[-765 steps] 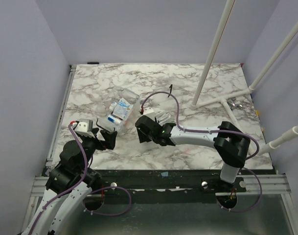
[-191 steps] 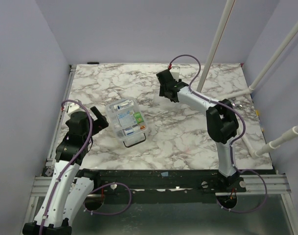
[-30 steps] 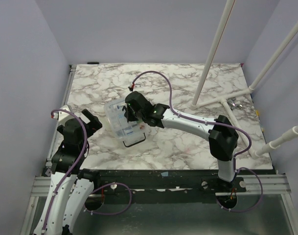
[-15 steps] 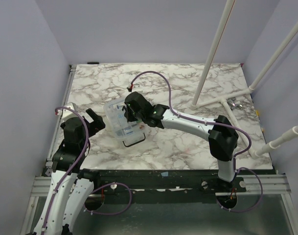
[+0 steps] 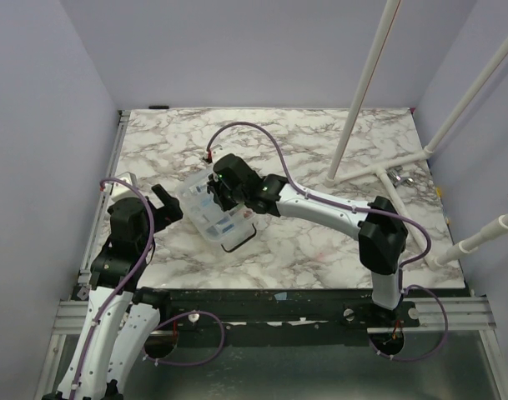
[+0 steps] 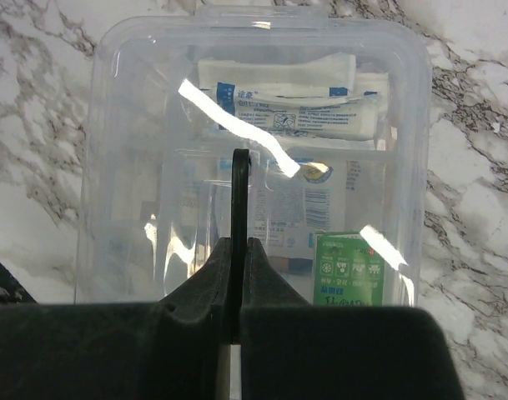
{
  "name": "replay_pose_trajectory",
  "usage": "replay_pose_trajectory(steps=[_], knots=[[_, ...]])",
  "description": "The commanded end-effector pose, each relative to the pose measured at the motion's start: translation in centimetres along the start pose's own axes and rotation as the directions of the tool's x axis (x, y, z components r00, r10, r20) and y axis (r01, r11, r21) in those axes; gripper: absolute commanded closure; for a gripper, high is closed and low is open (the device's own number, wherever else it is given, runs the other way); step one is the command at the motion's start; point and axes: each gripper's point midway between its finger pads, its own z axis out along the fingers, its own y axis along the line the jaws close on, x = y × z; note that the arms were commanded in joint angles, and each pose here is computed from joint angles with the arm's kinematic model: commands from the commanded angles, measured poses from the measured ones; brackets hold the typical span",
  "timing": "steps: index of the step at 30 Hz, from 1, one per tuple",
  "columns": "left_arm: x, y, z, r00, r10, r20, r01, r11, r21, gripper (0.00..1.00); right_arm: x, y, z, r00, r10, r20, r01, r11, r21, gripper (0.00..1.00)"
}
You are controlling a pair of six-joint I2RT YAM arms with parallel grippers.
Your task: Organize the medicine kit
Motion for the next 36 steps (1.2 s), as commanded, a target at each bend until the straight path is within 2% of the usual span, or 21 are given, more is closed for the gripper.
replay_pose_trajectory(steps=[1,8,12,14,18,22,27,36], knots=[[0.2,-0.9,0.2,1.000,0.025,-0.007,-0.025,0.998,0.052,0.02,10.7,-2.3,-1.6,0.895,-0.272,-0.355,0.257,0.962,-0.091,0.99],[0.7,-1.7,0.3,0.999,0.044,-0.029,-0.041,0.994,0.100,0.02,12.6,-2.8,-4.2,0.802,-0.506,-0.318,0.439,0.860,-0.261,0.99],[1.2,-2.8,0.2,0.996,0.067,-0.051,-0.058,0.984,0.171,0.01,12.8,-3.3,-5.9,0.741,-0.630,-0.231,0.556,0.769,-0.315,0.99],[1.5,-3.6,0.1,0.994,0.084,-0.065,-0.068,0.973,0.219,0.01,12.9,-3.2,-6.8,0.696,-0.697,-0.174,0.613,0.702,-0.363,0.99],[2.2,-4.8,0.0,0.990,0.107,-0.093,-0.075,0.952,0.297,0.01,13.4,-3.3,-8.3,0.567,-0.821,-0.066,0.727,0.536,-0.429,0.98],[2.8,-5.7,-0.2,0.985,0.125,-0.116,-0.077,0.933,0.352,0.02,14.3,-3.8,-9.0,0.485,-0.873,-0.046,0.759,0.447,-0.473,0.99],[4.0,-7.3,-0.8,0.975,0.156,-0.158,-0.068,0.888,0.454,0.01,14.9,-4.4,-9.4,0.441,-0.895,-0.063,0.765,0.412,-0.494,0.99],[6.6,-8.6,-1.2,0.951,0.127,-0.281,0.043,0.849,0.526,0.01,13.5,-4.3,-10.8,0.455,-0.890,-0.033,0.783,0.418,-0.460,0.98]])
